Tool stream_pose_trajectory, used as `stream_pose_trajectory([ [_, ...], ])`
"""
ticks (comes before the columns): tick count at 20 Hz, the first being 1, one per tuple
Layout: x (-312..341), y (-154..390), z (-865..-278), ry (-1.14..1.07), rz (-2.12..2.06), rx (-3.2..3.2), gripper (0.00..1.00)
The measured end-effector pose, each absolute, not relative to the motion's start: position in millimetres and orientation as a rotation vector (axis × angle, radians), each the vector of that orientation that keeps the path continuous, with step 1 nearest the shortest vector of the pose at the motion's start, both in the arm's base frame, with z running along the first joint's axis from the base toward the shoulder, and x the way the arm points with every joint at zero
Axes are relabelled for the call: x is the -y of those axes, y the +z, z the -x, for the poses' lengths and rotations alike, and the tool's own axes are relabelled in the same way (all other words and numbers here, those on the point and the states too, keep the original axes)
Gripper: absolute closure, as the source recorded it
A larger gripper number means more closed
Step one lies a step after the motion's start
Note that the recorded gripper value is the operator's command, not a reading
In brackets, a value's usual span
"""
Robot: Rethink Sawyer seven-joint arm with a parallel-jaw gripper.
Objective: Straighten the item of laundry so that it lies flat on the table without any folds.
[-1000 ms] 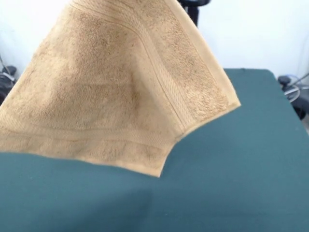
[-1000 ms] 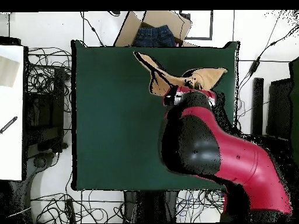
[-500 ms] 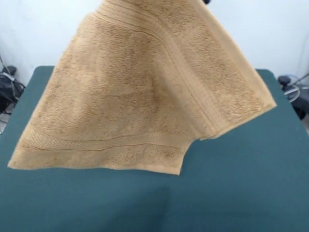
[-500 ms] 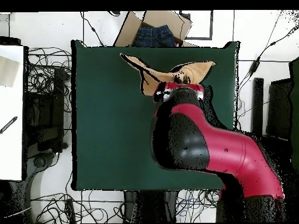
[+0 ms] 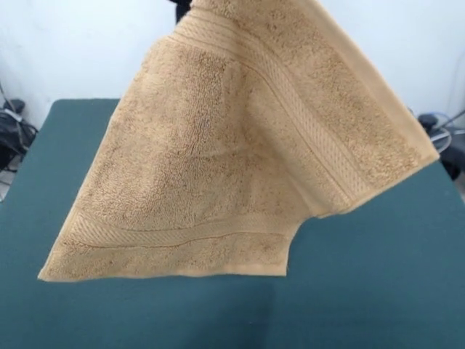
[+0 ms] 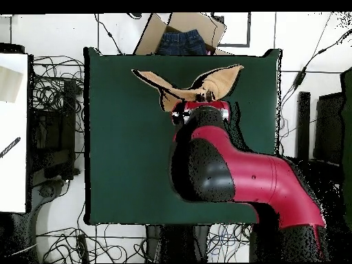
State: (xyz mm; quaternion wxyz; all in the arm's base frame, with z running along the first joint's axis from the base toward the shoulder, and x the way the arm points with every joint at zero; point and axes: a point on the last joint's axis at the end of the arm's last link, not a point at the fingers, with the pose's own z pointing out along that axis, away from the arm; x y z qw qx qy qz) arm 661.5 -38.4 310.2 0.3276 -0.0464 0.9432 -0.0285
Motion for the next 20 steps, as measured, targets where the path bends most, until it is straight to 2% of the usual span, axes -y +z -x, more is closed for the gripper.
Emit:
stream_pose_trajectory([
  [20,45,222,-587,-0.087,0.286,-2.379,1.0],
])
